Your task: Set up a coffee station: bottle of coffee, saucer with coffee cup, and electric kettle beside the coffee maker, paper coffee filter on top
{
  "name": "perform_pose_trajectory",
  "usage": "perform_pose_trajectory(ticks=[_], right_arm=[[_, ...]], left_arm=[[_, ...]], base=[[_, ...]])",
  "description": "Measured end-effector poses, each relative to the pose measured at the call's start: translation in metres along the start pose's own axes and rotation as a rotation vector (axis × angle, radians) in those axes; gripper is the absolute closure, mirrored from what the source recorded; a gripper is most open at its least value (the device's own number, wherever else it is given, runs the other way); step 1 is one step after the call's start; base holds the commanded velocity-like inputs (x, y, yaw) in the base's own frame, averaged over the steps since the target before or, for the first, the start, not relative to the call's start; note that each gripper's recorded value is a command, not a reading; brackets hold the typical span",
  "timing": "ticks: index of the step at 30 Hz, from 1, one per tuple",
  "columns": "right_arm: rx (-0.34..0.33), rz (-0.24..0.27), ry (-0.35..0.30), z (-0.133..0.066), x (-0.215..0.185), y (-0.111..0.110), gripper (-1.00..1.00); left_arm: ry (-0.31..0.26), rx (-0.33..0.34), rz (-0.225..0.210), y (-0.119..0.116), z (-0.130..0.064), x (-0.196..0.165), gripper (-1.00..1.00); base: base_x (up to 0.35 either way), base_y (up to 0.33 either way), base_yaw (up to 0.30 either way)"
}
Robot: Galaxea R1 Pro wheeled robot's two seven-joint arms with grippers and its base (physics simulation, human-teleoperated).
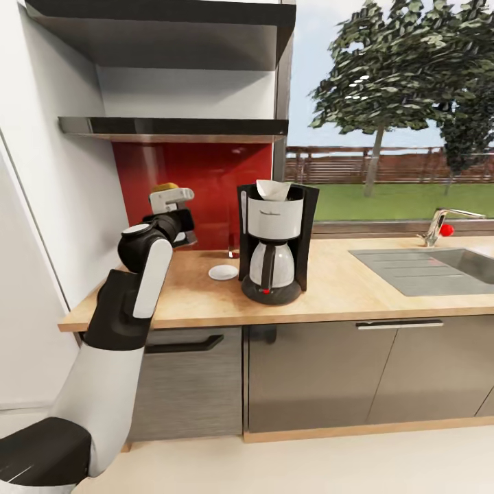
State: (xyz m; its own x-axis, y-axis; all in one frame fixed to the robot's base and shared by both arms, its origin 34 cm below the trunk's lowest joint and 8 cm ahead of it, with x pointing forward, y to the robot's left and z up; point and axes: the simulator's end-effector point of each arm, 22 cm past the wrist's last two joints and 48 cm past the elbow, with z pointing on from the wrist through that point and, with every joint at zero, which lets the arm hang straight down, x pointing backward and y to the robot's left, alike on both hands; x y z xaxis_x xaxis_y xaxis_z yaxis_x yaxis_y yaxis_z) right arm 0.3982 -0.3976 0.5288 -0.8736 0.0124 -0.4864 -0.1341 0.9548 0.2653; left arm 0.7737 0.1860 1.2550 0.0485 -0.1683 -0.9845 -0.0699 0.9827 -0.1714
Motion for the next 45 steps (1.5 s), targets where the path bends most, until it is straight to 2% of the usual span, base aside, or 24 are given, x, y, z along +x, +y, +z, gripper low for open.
perform_pose_trajectory(ticks=[13,20,21,22,23,24,26,28,31,36,40,45], right_arm=[[0.0,0.0,0.0,0.0,0.0,0.0,-1.0],[0.001,-0.001,0.0,-0.001,0.001,-0.001,-1.0],[0.002,-0.001,-0.001,-0.001,0.001,-0.001,-1.0],[0.002,-0.001,0.0,-0.001,0.001,-0.001,-1.0],[0.002,-0.001,0.001,-0.001,0.002,-0.001,-1.0],[0.002,-0.001,0.0,-0.001,0.001,-0.001,-1.0],[0.002,-0.001,0.0,-0.001,0.001,-0.001,-1.0],[0.002,-0.001,0.0,-0.001,0.001,-0.001,-1.0],[0.002,-0.001,0.0,-0.001,0.001,-0.001,-1.0],[0.002,-0.001,0.001,-0.001,0.001,-0.001,-1.0],[0.002,-0.002,0.0,-0.001,0.001,-0.001,-1.0],[0.002,-0.002,0.001,-0.001,0.002,-0.001,-1.0]], left_arm=[[0.027,0.0,0.02,0.0,0.0,0.002,1.0],[0.069,0.04,0.036,-0.015,0.005,0.037,1.0],[0.017,0.155,0.044,-0.045,0.008,0.062,1.0],[0.077,0.252,0.085,-0.084,-0.003,0.117,1.0],[0.029,0.282,0.109,-0.094,-0.01,0.12,1.0],[-0.012,0.257,0.121,-0.082,-0.007,0.114,1.0],[-0.03,0.272,0.125,-0.081,-0.01,0.122,1.0],[-0.029,0.273,0.127,-0.074,-0.014,0.14,1.0],[-0.042,0.271,0.107,-0.067,-0.02,0.156,1.0],[-0.076,0.262,0.094,-0.053,-0.022,0.164,1.0],[-0.071,0.257,0.093,-0.048,-0.024,0.173,1.0],[-0.103,0.262,0.059,-0.044,-0.027,0.181,1.0]], base=[[0.0,0.0,0.0],[0.0,0.0,0.0],[0.0,0.0,0.0],[0.0,0.0,0.0],[0.0,0.0,0.0],[0.0,0.0,0.0],[0.0,0.0,0.0],[0.0,0.0,0.0],[0.0,0.0,0.0],[0.0,0.0,0.0],[0.0,0.0,0.0],[0.0,0.0,0.0]])
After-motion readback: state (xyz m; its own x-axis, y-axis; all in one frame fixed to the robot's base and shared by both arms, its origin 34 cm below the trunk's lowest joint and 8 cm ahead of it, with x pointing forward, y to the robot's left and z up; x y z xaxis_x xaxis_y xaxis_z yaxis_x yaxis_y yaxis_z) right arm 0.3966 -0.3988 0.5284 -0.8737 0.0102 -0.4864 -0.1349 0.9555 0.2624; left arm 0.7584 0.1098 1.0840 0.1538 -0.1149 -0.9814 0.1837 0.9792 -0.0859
